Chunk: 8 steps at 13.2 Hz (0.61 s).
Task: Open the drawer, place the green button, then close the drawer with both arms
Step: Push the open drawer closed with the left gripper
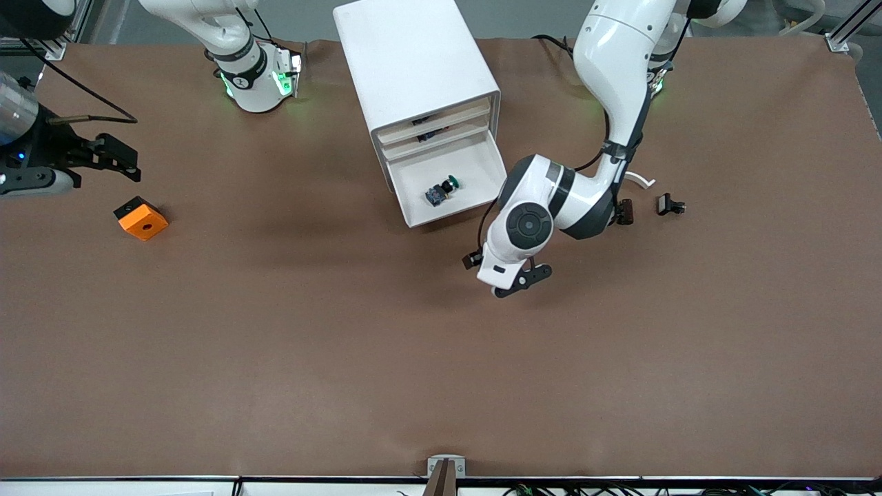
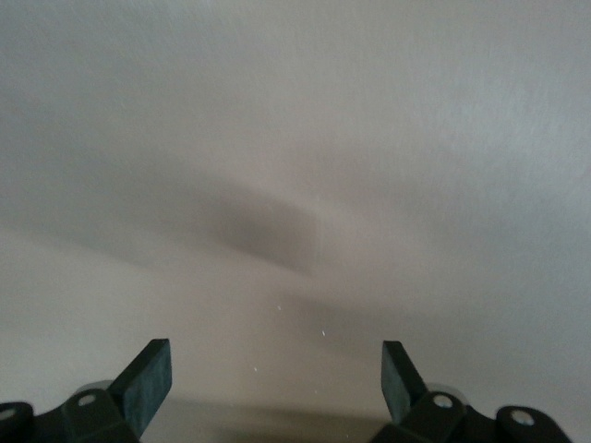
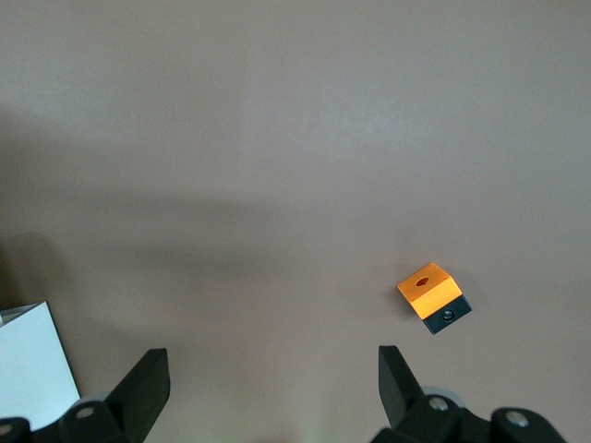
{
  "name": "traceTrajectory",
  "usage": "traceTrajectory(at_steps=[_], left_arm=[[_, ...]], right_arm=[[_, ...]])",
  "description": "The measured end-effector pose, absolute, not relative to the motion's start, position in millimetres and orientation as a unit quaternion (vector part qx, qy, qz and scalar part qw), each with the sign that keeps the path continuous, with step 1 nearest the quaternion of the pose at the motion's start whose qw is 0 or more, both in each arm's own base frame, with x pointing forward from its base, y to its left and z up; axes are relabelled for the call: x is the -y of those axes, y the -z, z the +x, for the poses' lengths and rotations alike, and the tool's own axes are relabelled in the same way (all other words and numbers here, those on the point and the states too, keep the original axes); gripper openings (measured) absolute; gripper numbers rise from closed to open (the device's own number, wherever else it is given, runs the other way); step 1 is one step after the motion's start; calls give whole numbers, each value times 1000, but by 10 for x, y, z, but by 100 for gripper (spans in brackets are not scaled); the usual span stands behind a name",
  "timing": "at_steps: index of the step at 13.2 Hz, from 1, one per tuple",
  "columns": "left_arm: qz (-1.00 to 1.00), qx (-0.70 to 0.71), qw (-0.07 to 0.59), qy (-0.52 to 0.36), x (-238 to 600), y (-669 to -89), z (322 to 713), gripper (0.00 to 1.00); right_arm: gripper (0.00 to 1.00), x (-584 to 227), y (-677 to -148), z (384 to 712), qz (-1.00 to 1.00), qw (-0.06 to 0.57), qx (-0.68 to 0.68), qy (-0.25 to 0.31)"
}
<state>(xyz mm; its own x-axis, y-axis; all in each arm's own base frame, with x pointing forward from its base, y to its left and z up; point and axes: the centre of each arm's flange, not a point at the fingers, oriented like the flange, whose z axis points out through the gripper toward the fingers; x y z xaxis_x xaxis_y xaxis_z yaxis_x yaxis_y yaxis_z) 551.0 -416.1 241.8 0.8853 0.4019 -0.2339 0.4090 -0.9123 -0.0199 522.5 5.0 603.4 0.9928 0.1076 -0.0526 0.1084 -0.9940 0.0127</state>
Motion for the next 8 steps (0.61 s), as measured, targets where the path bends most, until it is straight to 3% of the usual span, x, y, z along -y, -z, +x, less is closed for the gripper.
traceTrajectory(at_steps=[8], left_arm=[[959,-244,9,144,4484,-2293,5205,100]], right_arm=[[100,-51,-6575,5111,999,8,-54,3]])
